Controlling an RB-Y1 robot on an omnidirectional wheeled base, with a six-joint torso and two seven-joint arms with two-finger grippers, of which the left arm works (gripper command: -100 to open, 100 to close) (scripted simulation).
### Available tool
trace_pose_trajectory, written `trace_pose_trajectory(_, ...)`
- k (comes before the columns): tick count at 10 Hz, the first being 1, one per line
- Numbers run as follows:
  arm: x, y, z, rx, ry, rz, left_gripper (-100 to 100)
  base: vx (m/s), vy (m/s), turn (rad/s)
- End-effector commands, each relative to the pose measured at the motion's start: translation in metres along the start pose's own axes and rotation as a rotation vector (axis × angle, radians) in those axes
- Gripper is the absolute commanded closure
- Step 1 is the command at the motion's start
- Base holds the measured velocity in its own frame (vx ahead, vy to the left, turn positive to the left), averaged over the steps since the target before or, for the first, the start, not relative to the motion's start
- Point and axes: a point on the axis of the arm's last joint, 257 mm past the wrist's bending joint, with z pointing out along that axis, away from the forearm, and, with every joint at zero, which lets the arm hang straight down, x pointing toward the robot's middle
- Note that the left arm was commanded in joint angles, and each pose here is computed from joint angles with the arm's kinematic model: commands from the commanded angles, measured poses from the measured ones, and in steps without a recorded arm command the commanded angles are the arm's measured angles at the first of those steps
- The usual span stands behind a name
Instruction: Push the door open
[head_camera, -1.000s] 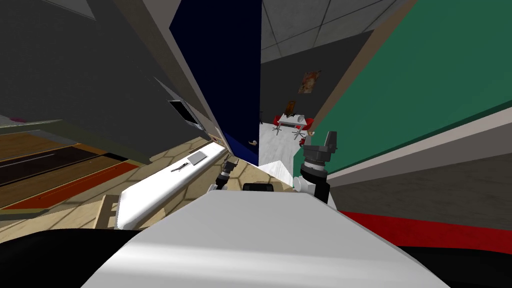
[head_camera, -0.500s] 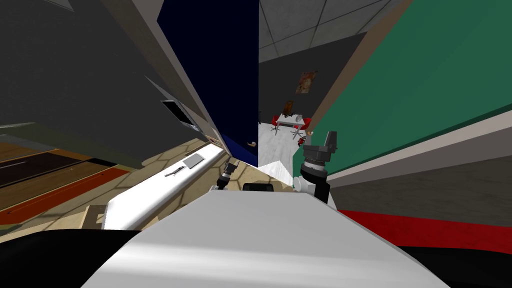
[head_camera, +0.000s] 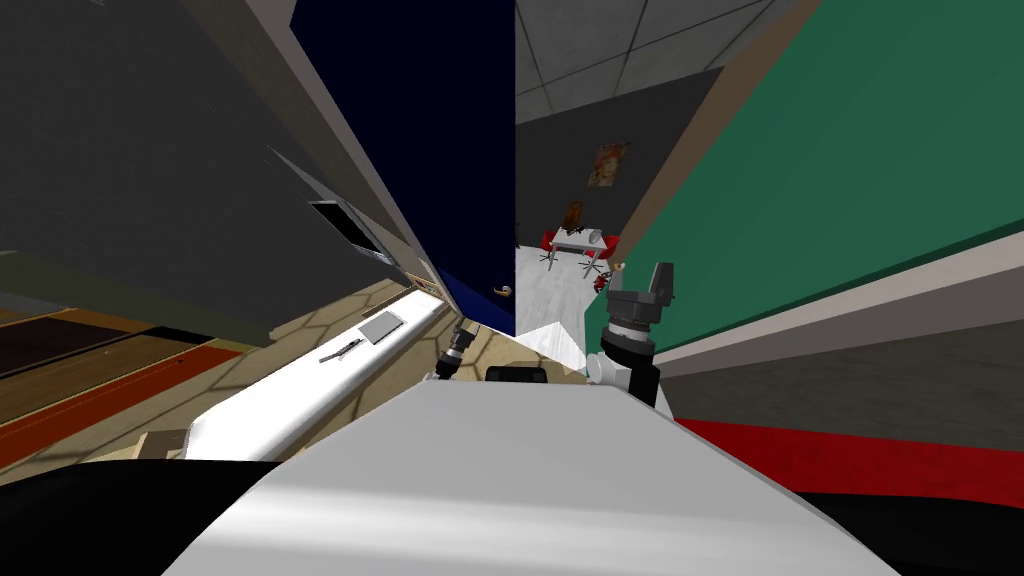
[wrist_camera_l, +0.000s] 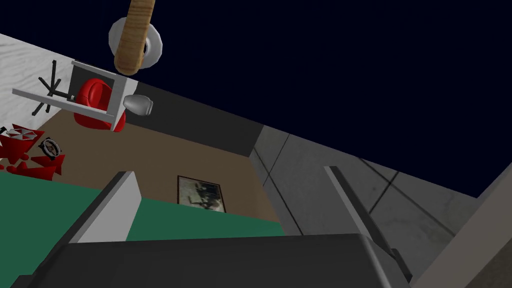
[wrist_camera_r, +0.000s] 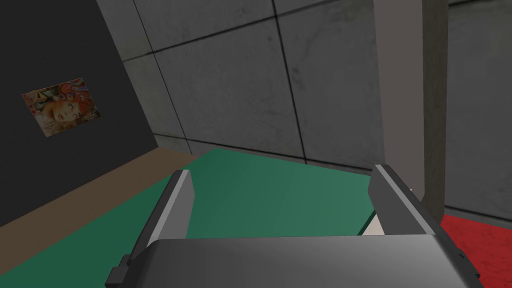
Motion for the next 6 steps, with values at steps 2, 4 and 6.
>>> trace_pose_trajectory(2,0.002,-0.01,-0.0039,0.02,0.004,0.061,-100,0.065,0.029,-0.057)
trace_pose_trajectory(4,0.003,-0.023,-0.0086,0.046,0.008,0.117,-100,0.061,0.015,-0.071)
trace_pose_trajectory(6,0.004,-0.029,-0.0107,0.058,0.009,0.153,-100,0.05,0.022,-0.028)
